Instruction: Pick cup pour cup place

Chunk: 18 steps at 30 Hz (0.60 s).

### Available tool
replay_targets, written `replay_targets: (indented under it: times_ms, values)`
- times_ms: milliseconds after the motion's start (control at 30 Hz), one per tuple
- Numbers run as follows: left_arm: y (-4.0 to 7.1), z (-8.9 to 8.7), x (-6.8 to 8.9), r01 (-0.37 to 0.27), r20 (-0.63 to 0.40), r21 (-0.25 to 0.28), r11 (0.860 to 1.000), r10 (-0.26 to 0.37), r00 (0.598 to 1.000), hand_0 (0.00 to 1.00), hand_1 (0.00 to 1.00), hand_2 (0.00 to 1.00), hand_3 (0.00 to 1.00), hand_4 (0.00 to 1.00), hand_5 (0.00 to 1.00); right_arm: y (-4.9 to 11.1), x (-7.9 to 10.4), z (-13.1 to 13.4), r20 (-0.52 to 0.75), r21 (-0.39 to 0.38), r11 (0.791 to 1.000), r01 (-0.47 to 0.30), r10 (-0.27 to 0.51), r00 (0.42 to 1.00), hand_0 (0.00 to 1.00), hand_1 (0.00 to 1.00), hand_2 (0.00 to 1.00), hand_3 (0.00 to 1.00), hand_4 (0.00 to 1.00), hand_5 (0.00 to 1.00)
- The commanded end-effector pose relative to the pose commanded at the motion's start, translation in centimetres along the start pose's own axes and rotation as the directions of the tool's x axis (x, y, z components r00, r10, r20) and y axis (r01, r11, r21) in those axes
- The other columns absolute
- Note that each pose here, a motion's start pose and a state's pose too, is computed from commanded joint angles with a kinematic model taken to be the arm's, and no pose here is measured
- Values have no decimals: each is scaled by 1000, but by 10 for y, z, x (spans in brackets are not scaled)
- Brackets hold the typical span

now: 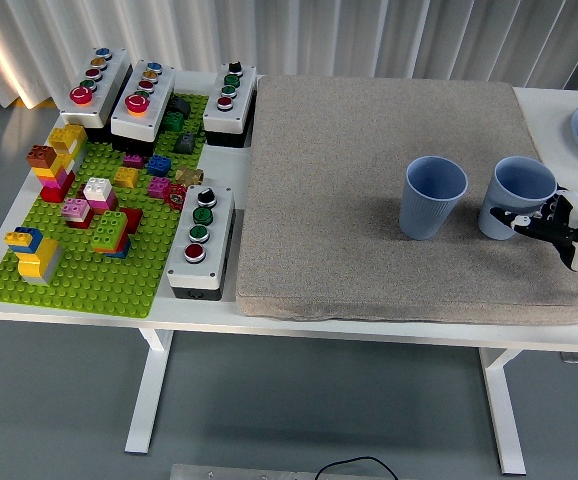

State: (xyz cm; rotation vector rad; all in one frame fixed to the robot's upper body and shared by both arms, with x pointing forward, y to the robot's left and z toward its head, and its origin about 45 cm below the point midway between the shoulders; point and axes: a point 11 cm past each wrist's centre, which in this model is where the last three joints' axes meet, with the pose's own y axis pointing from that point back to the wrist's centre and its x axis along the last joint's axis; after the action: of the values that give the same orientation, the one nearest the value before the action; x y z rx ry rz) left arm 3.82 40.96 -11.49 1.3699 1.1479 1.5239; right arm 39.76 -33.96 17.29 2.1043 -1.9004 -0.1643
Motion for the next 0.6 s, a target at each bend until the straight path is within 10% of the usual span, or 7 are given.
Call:
replay_targets:
  times_ms: [600]
  values:
    - [0,1,3,-6,-5,-4,1000,6,1000,732,780,819,678,511,940,33,19,4,-53,-7,1000,-5,5,999,945,890,975,967,899,362]
